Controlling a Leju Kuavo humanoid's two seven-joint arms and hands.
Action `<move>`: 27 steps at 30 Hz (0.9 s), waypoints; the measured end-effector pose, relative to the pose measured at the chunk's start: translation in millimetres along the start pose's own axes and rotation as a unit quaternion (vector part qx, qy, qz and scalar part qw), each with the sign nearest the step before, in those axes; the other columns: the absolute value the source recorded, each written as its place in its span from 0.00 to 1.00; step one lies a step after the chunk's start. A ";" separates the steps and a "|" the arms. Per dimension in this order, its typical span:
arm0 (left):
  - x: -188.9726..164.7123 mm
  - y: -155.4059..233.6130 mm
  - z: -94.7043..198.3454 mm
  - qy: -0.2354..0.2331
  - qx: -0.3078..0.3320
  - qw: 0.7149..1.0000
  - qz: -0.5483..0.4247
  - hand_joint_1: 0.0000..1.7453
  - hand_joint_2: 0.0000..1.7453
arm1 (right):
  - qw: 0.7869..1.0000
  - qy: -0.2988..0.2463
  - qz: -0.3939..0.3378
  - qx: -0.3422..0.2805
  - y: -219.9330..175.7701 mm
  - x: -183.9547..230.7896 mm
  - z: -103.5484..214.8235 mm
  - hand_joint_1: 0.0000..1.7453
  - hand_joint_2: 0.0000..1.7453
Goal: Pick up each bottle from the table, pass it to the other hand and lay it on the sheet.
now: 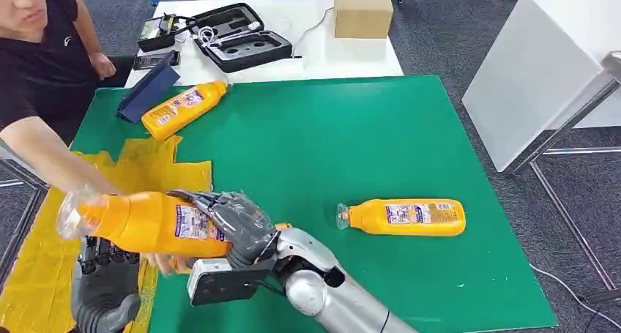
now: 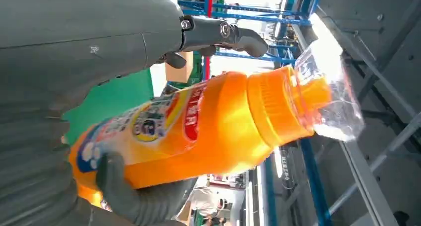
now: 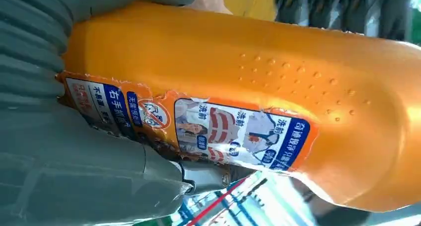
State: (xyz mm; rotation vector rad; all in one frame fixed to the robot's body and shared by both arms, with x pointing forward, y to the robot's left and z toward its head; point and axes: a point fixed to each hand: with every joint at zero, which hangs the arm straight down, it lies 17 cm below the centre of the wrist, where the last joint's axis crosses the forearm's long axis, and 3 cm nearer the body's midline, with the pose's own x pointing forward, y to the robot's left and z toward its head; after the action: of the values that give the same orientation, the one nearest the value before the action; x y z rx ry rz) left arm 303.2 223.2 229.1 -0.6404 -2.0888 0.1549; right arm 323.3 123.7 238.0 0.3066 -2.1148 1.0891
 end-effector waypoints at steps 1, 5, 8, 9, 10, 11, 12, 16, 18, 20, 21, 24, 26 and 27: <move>0.2 0.5 0.3 0.000 0.001 1.000 0.001 0.00 1.00 | 1.000 -0.005 0.004 0.008 7.5 3.3 1.1 1.00 1.00; 2.0 6.5 2.6 0.000 0.008 1.000 -0.003 0.00 1.00 | 0.998 -0.022 0.023 0.051 46.6 16.0 10.4 1.00 1.00; 2.4 9.7 5.3 0.002 0.011 1.000 -0.006 0.00 1.00 | 0.996 -0.033 0.026 0.075 68.1 21.9 16.3 1.00 1.00; 2.4 10.3 5.4 0.002 0.011 1.000 -0.007 0.00 1.00 | 0.996 -0.034 0.027 0.078 69.7 21.5 16.3 1.00 1.00; 2.5 11.1 5.5 0.002 0.012 1.000 -0.009 0.00 1.00 | 0.996 -0.036 0.027 0.081 71.3 20.7 16.5 1.00 1.00; 2.4 11.9 5.8 0.003 0.013 1.000 -0.009 0.00 1.00 | 0.995 -0.037 0.028 0.084 72.2 19.5 16.6 1.00 1.00; 1.8 12.4 6.1 0.004 0.014 1.000 -0.009 0.00 1.00 | 0.995 -0.036 0.028 0.086 73.0 18.4 16.8 1.00 1.00; 0.2 15.6 8.0 0.008 0.018 1.000 -0.012 0.00 1.00 | 0.994 -0.037 0.031 0.095 77.5 15.9 18.0 1.00 1.00; -0.2 16.4 9.0 0.009 0.019 1.000 -0.012 0.00 1.00 | 0.994 -0.037 0.034 0.100 80.1 14.5 18.9 1.00 1.00; -1.1 17.3 9.6 0.011 0.020 1.000 -0.011 1.00 1.00 | 0.994 -0.035 0.035 0.102 81.7 13.2 19.3 1.00 1.00; -1.6 17.8 10.1 0.012 0.021 1.000 -0.010 1.00 1.00 | 0.993 -0.034 0.035 0.103 82.4 12.3 19.6 1.00 1.00; -1.1 17.1 10.9 0.010 0.020 1.000 -0.006 1.00 1.00 | 0.993 -0.032 0.038 0.105 83.9 10.2 20.4 1.00 1.00; -0.3 16.4 11.0 0.008 0.018 1.000 -0.005 1.00 1.00 | 0.993 -0.031 0.040 0.107 84.7 9.2 20.9 1.00 1.00; 0.2 15.8 11.1 0.007 0.017 1.000 -0.003 1.00 1.00 | 0.993 -0.031 0.041 0.107 85.2 8.6 21.3 1.00 1.00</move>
State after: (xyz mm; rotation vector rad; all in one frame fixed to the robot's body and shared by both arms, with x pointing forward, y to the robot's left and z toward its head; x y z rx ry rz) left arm 300.2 238.3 217.4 -0.6132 -2.0712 0.1815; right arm 263.8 160.4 184.1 0.3623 -2.0813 1.3751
